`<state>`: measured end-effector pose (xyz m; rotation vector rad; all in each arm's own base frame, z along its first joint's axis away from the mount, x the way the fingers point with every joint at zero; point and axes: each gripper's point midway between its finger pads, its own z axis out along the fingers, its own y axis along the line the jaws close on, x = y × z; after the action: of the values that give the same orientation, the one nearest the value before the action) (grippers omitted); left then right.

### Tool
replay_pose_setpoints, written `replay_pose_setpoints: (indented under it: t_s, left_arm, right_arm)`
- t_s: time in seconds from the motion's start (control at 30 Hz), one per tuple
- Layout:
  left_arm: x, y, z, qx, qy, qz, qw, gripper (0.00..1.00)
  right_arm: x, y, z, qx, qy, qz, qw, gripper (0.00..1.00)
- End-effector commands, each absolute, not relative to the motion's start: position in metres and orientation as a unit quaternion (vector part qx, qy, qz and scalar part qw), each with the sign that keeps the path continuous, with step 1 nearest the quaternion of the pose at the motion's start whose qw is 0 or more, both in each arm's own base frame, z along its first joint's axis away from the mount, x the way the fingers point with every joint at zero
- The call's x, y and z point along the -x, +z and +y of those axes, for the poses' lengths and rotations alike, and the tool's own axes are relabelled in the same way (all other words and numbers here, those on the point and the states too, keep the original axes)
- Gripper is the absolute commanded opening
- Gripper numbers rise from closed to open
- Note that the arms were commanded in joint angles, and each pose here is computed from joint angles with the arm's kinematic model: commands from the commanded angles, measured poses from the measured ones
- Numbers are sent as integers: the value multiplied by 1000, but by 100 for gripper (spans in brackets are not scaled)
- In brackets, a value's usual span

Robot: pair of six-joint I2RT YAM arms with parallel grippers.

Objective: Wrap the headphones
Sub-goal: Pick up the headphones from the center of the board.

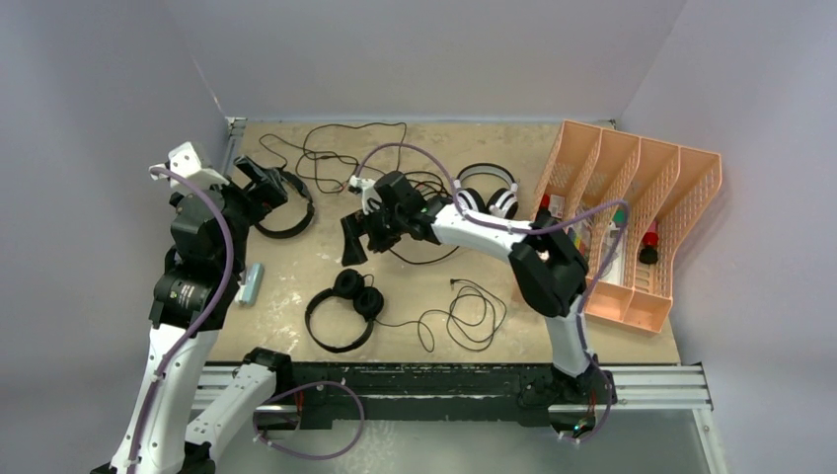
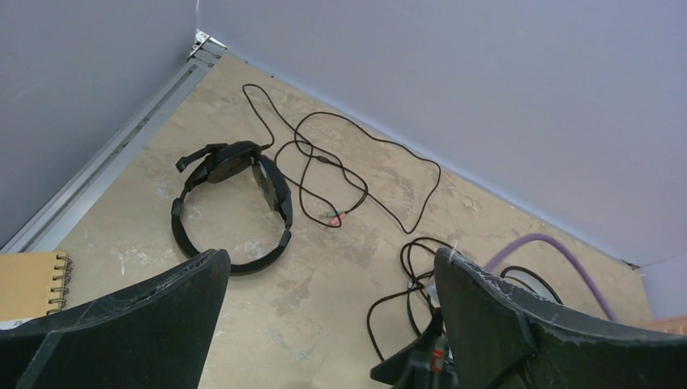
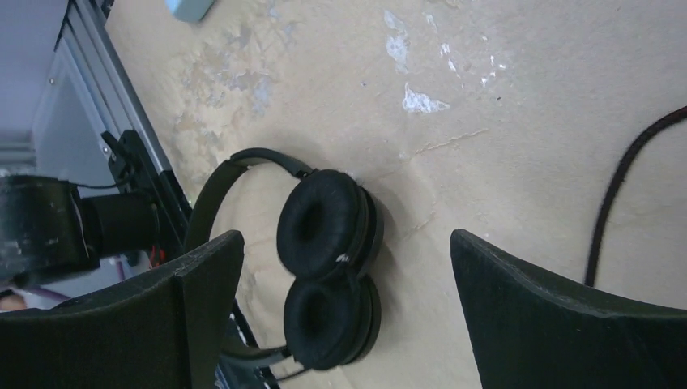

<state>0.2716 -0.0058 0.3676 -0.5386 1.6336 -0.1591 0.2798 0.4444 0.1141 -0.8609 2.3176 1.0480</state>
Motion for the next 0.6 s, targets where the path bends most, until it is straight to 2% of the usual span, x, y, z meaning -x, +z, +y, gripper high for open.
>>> replay_pose_setpoints:
  t_s: [0.0,0.2,0.33,0.47,0.57]
  left_arm:
    - [-267,388,-3,243,-80,701,666,96]
    - [-268,386,-6,236,-85,705,664,96]
    - [-268,386,-9,231,-91,707,663,96]
    - [-270,384,-12,227,-94,710,660,96]
    - [-272,383,-14,223,-98,713,658,96]
  right_arm:
    - [-273,113,467,257,431,850,159,99]
    - [-257,89,477,226,460,855,78,97]
    - [-245,90,489,219,513,829,47,90]
    - [-239,84,490,210,523,825,29,84]
    - [-236,77,493,206,529,823,13,74]
